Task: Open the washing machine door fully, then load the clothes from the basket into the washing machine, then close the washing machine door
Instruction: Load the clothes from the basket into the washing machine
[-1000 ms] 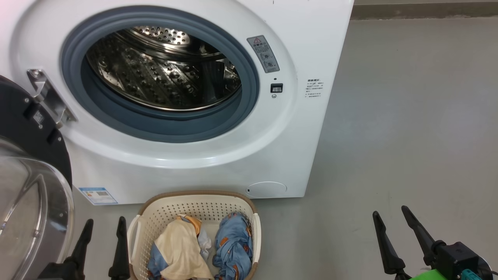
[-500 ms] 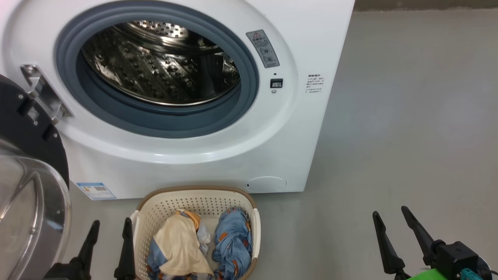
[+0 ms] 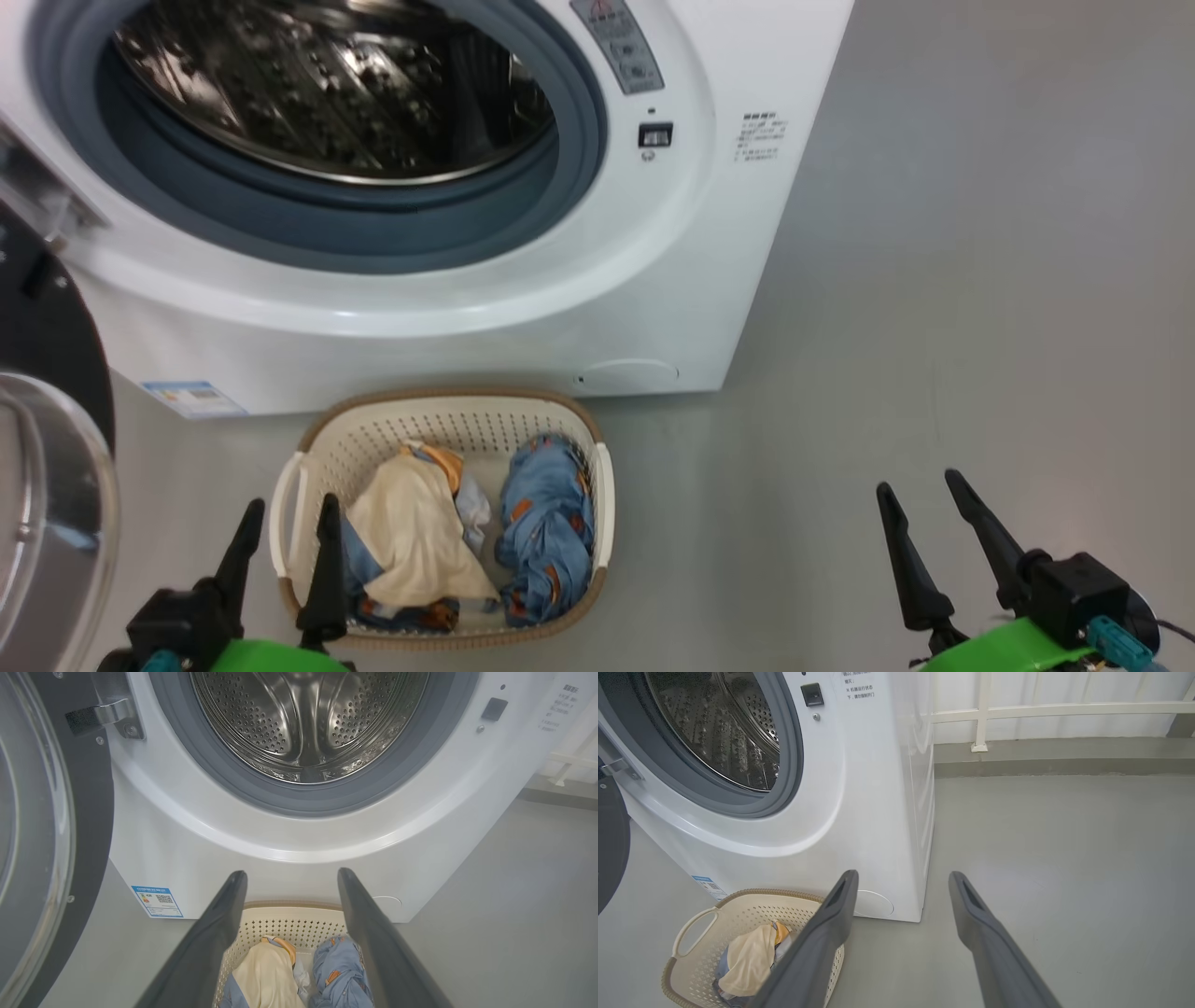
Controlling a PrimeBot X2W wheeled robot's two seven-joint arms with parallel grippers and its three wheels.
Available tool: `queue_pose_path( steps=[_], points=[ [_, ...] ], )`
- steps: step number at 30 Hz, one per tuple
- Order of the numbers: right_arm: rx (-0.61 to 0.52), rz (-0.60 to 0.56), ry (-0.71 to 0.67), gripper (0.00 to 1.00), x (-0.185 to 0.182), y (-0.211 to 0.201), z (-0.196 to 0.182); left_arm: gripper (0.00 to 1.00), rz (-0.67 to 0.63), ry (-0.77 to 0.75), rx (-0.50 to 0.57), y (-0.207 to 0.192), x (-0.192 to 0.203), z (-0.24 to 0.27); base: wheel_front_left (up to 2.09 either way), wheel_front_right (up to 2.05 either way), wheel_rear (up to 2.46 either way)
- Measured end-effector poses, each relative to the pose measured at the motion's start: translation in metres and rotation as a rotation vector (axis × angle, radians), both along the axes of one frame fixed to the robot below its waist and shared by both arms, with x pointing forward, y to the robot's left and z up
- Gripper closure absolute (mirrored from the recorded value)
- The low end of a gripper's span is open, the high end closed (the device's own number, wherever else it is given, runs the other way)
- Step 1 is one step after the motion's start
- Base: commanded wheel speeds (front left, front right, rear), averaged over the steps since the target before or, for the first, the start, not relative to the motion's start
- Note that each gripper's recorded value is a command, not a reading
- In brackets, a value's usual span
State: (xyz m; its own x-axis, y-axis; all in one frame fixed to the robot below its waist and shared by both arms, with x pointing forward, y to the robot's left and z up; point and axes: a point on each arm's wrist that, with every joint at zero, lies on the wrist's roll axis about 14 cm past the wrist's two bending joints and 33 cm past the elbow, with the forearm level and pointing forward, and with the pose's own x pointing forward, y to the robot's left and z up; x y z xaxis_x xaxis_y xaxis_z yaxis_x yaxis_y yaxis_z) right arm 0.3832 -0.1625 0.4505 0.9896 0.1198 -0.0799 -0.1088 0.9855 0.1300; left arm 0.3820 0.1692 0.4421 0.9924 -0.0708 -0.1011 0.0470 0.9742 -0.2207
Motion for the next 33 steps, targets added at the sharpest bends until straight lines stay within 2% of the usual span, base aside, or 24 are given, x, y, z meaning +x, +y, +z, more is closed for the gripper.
queue_pose_path(
  steps=[16,33],
  points=[
    [0.006,0.016,0.103,0.0,0.038,0.006,-0.049,0.0,-0.035,0.144,-0.05,-0.012,0.056,-0.065,0.0,0.0,0.0],
    [0.012,0.009,0.261,0.0,0.053,0.007,-0.125,0.0,-0.083,0.382,-0.027,-0.014,0.093,-0.176,0.0,0.0,0.0]
  ],
)
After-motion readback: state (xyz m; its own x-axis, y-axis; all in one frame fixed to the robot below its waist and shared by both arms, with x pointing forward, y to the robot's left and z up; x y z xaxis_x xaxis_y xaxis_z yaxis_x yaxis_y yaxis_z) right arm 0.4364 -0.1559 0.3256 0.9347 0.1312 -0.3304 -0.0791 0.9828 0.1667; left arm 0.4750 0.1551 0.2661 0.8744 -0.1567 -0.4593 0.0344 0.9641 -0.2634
